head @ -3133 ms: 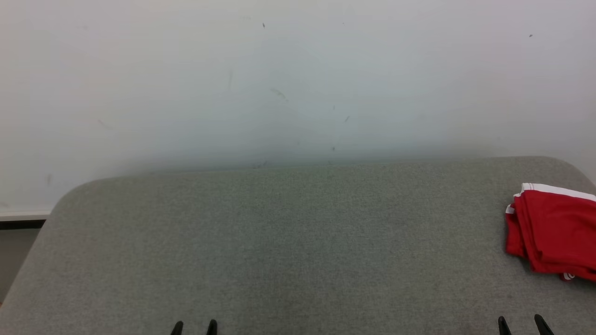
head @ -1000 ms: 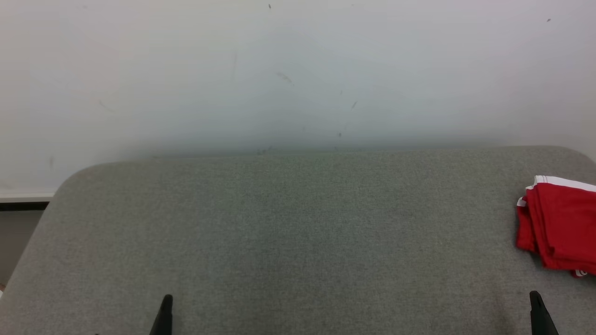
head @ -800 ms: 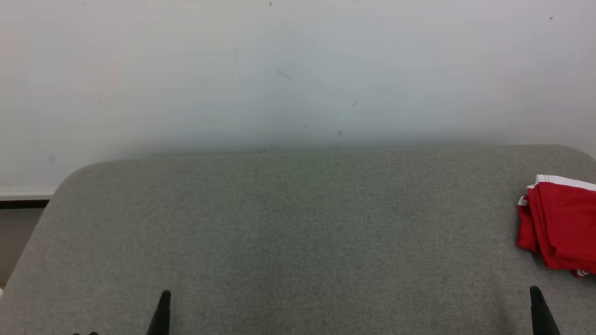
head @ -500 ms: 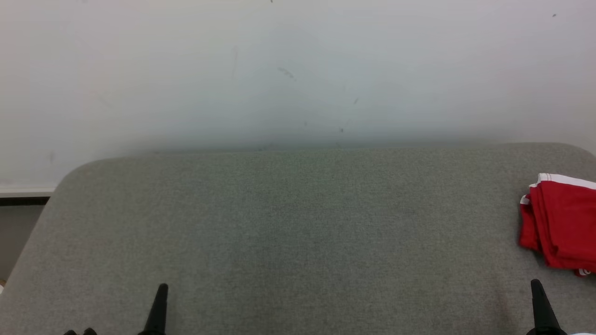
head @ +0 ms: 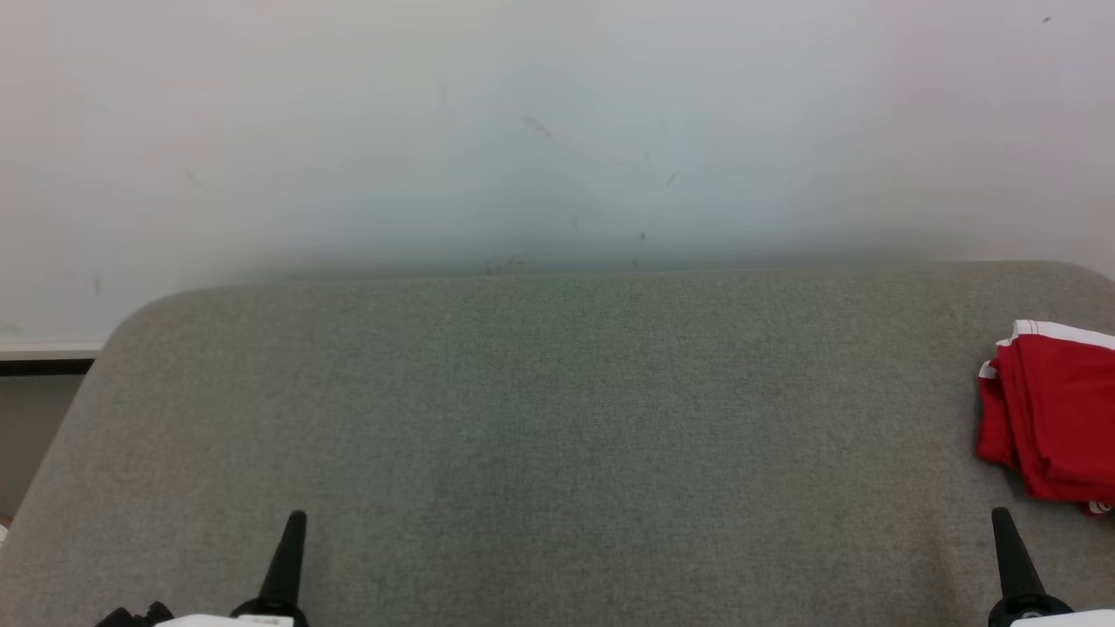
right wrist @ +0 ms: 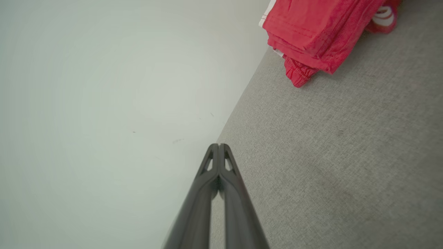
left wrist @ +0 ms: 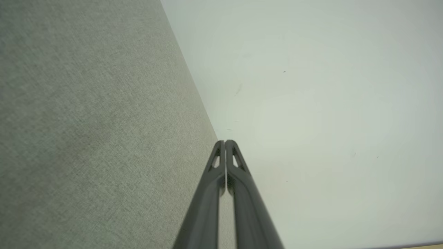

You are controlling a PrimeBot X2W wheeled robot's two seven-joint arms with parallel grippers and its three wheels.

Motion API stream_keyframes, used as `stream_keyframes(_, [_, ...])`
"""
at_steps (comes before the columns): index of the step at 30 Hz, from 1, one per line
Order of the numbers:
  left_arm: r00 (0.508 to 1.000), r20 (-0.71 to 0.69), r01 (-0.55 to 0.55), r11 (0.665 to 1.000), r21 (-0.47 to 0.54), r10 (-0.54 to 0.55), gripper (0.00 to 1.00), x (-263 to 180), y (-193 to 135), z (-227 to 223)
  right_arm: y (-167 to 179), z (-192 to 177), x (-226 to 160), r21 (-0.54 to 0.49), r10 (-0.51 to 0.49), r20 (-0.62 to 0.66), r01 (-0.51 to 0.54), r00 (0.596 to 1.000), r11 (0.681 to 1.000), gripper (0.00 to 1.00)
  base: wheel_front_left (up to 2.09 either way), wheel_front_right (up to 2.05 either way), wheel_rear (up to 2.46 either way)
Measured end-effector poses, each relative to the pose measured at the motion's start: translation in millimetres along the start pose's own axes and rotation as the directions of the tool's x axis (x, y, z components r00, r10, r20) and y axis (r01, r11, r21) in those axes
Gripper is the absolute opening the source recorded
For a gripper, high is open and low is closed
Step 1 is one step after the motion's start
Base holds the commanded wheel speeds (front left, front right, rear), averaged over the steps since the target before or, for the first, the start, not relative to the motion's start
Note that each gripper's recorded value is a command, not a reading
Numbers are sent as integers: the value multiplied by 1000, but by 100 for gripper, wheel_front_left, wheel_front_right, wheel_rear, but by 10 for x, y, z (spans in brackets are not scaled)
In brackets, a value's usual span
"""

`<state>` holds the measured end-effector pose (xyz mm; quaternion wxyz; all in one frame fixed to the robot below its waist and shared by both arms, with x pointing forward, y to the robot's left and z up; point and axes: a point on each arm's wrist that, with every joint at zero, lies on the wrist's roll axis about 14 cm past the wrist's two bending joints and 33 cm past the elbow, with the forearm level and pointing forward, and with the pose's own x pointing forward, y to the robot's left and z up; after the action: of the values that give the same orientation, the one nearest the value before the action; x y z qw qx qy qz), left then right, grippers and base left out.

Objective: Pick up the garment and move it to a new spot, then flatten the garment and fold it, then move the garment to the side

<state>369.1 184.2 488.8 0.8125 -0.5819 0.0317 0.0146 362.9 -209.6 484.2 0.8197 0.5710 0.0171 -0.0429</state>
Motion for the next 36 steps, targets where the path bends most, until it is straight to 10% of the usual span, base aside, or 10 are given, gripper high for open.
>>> stream_keyframes(36, [999,21,42,963,-265,-38,0,144,-87,155,199,-28,184,287,65,-24,-55,998,956,0,0,0,0])
